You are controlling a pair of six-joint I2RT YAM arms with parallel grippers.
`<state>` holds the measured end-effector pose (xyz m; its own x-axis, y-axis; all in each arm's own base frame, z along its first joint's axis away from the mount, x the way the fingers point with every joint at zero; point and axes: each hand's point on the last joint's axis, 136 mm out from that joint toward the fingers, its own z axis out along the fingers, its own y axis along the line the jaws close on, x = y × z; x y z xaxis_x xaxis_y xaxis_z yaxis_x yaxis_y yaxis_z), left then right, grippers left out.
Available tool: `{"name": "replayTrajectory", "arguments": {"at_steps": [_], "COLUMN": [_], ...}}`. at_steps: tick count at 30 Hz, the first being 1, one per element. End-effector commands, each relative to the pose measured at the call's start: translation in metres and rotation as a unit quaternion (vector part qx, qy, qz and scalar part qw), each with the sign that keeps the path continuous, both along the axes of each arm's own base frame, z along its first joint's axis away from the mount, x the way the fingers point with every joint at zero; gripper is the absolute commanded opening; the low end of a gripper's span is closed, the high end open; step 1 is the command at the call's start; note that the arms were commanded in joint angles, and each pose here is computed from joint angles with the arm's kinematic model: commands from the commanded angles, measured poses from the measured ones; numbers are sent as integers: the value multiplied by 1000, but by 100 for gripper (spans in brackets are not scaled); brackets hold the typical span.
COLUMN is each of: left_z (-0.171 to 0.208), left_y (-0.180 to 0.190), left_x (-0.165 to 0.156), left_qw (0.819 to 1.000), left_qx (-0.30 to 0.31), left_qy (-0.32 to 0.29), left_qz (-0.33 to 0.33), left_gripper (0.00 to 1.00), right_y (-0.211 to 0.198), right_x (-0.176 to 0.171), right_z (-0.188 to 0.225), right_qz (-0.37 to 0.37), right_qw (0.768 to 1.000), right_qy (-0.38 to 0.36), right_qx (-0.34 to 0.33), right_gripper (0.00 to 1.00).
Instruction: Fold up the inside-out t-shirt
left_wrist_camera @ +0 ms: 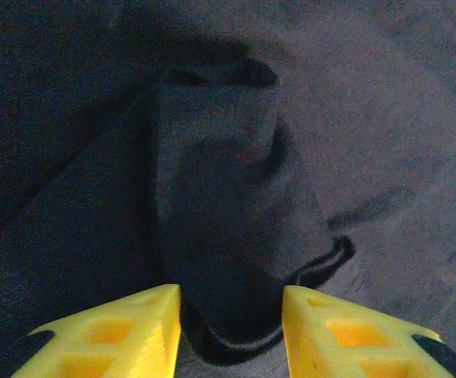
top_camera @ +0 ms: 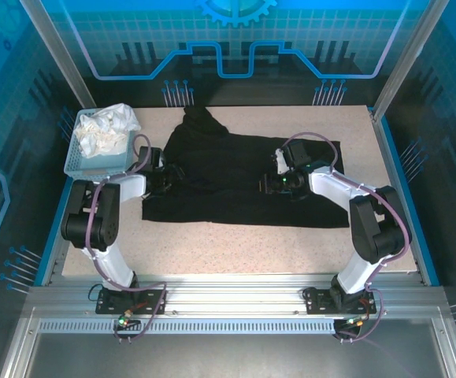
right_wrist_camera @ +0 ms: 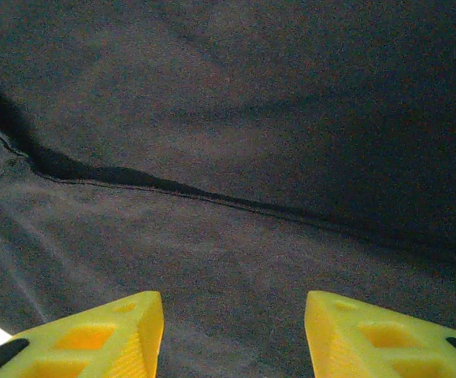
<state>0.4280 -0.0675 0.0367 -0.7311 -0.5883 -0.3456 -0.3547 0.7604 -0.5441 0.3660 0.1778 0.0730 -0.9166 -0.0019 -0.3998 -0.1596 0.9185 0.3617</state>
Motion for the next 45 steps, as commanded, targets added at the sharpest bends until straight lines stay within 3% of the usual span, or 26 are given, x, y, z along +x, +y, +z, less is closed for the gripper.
{"name": "replayTrajectory", "arguments": {"at_steps": [1, 7, 12, 16, 20, 21, 23, 27, 31, 36, 45], "left_z": [3, 12, 32, 33, 30, 32, 39, 60, 69, 55, 8], "left_y": [-6, -11, -25, -37, -37, -36, -34, -30, -23, -11, 5], "left_x": [8, 27, 57, 82, 100, 103, 105, 92, 59, 10, -51], "left_qw": [1000, 999, 998, 998, 998, 998, 998, 996, 996, 998, 1000], "left_qx": [-2, -14, -32, -36, -30, -25, -17, -9, 0, 0, -21], "left_qy": [-4, -19, -41, -46, -44, -47, -54, -75, -83, -68, -9], "left_qz": [-18, -24, -33, -39, -36, -35, -39, -37, -32, -10, 7], "left_gripper": [30, 5, 1, 6, 24, 32, 37, 48, 56, 60, 62], "right_y": [0, -1, -4, -7, -9, -9, -11, -3, 31, 108, 211], "right_x": [1, 1, 0, -3, -5, -6, -7, -5, 2, 18, 54], "right_z": [-1, -1, 2, 3, 3, 4, 4, 11, 25, 36, 5], "right_qz": [3, 2, 1, -2, -3, -4, -5, 4, 44, 105, 126], "right_qw": [1000, 1000, 1000, 1000, 1000, 1000, 1000, 1000, 997, 984, 975], "right_qy": [2, 3, 1, 0, 1, 0, 0, -12, -47, -72, -43], "right_qx": [-8, -11, -16, -21, -22, -23, -25, -8, 38, 122, 180], "right_gripper": [52, 52, 52, 52, 52, 52, 52, 52, 53, 55, 66]}}
